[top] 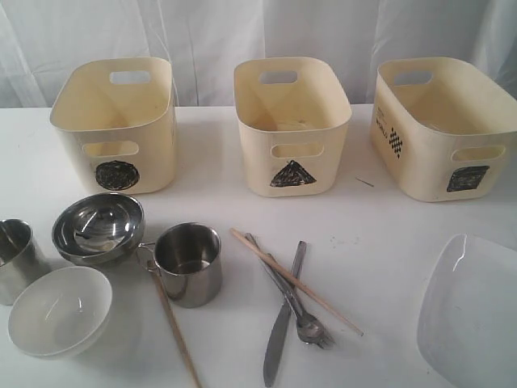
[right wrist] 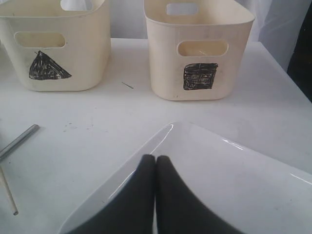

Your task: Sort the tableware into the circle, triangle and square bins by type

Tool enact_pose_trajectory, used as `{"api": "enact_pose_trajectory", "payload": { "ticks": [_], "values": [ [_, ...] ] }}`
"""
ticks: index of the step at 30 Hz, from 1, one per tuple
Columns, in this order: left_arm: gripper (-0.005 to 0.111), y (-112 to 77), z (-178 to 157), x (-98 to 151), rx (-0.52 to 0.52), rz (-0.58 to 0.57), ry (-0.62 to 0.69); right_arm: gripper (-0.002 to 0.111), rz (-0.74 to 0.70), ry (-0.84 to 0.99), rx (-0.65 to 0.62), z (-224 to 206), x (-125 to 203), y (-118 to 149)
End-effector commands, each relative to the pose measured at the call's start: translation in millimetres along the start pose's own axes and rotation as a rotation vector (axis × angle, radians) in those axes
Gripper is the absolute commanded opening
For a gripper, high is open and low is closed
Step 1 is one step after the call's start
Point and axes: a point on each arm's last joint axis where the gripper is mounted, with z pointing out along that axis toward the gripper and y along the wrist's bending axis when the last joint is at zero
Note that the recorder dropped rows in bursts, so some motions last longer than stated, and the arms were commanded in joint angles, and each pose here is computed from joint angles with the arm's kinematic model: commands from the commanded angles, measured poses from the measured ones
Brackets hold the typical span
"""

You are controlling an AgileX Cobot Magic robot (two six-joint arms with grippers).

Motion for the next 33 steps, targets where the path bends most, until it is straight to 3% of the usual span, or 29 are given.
{"api": "enact_pose_trajectory", "payload": {
  "ticks": [1,5,9,10,14,16,24,33],
  "values": [
    [0.003,-7.5,-4.6,-3.6,0.061,0.06,-0.047,0.0,0.001,-0.005,-0.001,-0.3,0.3,0.0],
    [0.03,-23.8,-6.6,-7.6,0.238,0.161,-0.108,0.0,0.001,-0.005,-0.001,-0.3,0.3,0.0],
    [0.059,-30.1,-0.5,-6.0,0.326,0.135,-0.128,0.0,0.001,-0.005,-0.001,-0.3,0.3,0.0],
    [0.06,-29.0,3.6,-3.5,0.32,0.121,-0.117,0.0,0.001,-0.005,-0.001,-0.3,0.3,0.0],
    [0.055,-19.4,36.9,17.7,0.24,-0.106,-0.093,0.0,0.001,-0.005,-0.001,-0.3,0.3,0.0],
    [0.052,-16.8,49.3,29.1,0.213,-0.148,-0.077,0.0,0.001,-0.005,-0.001,-0.3,0.3,0.0],
    [0.051,-3.1,70.1,41.5,0.067,-0.208,-0.181,0.0,0.001,-0.005,-0.001,-0.3,0.3,0.0],
    [0.051,0.9,72.5,40.5,0.03,-0.247,-0.24,0.0,0.001,-0.005,-0.001,-0.3,0.3,0.0]
  ]
}}
